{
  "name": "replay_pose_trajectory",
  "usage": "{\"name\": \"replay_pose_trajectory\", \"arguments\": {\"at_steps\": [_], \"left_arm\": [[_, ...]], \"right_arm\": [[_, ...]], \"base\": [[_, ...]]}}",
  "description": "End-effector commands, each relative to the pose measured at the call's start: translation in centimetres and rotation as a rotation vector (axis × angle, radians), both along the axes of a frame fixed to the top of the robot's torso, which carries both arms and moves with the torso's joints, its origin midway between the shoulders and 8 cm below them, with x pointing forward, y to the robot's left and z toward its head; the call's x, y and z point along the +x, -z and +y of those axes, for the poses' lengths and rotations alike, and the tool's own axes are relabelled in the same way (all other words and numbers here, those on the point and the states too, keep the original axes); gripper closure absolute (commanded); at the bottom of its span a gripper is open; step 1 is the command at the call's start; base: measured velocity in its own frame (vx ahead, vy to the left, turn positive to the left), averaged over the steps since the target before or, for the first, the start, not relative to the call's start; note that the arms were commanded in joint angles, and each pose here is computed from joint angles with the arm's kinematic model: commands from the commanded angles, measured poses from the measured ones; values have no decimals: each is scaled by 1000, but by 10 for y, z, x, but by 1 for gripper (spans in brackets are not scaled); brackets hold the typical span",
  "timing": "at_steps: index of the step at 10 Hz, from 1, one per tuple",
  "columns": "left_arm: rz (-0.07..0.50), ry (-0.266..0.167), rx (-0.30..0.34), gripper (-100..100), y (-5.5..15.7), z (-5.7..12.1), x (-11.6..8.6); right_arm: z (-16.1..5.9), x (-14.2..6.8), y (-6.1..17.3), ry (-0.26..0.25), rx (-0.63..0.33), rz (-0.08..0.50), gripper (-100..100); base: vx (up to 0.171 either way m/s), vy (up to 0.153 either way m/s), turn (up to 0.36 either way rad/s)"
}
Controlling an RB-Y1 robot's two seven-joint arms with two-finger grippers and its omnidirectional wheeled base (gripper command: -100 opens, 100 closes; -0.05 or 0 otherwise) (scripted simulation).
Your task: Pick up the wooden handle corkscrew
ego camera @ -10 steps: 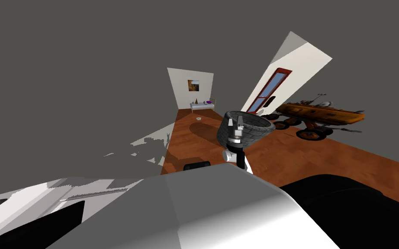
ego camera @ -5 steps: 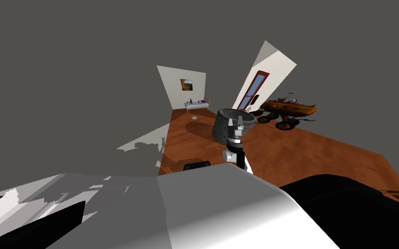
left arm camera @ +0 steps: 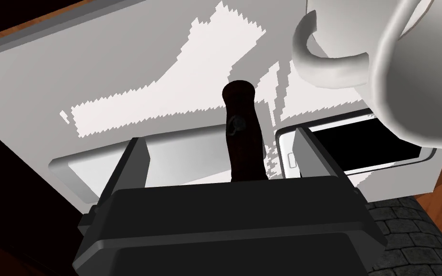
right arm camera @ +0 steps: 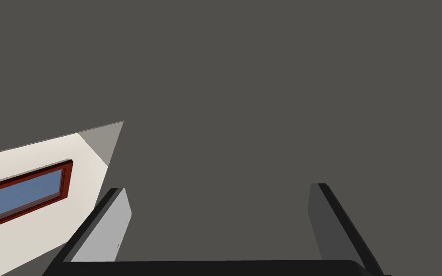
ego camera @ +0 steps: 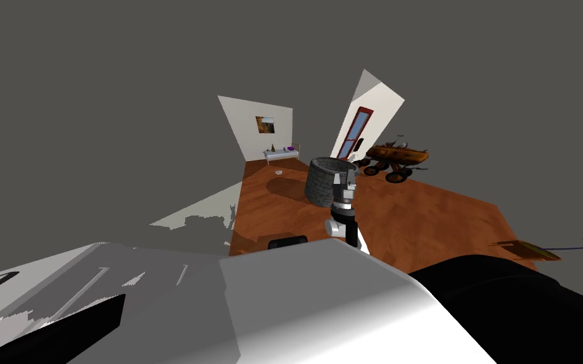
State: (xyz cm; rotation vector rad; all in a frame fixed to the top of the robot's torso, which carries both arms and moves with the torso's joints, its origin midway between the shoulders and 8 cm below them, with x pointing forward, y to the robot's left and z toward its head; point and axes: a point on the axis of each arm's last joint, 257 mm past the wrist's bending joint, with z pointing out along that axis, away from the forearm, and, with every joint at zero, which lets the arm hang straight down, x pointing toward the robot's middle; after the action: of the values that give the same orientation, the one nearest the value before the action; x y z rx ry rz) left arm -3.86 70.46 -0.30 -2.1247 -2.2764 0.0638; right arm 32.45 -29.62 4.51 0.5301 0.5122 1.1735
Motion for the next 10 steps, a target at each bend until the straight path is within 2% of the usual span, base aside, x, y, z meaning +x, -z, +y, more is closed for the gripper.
{"name": "replay_pose_trajectory", "arguments": {"at_steps": [1,3,4,5,9,10], "left_arm": [[-1,-33,0,-100,3,2,2],[0,-71,1,-100,3,2,2],[-1,-58,1,-100,3,2,2],[0,-62,1,100,3,2,2],[-1,-61,1,100,3,2,3],[-1,-61,1,0,3,2,3]], "right_arm": [[0,0,0,0,0,0,0],[0,0,0,0,0,0,0],[0,0,0,0,0,0,0],[0,0,0,0,0,0,0],[0,0,0,0,0,0,0],[0,0,0,0,0,0,0]], "base": [[-128,-67,-310],[-118,-47,-117],[-22,-8,12],[-6,-3,-11],[0,0,1],[0,0,0]]}}
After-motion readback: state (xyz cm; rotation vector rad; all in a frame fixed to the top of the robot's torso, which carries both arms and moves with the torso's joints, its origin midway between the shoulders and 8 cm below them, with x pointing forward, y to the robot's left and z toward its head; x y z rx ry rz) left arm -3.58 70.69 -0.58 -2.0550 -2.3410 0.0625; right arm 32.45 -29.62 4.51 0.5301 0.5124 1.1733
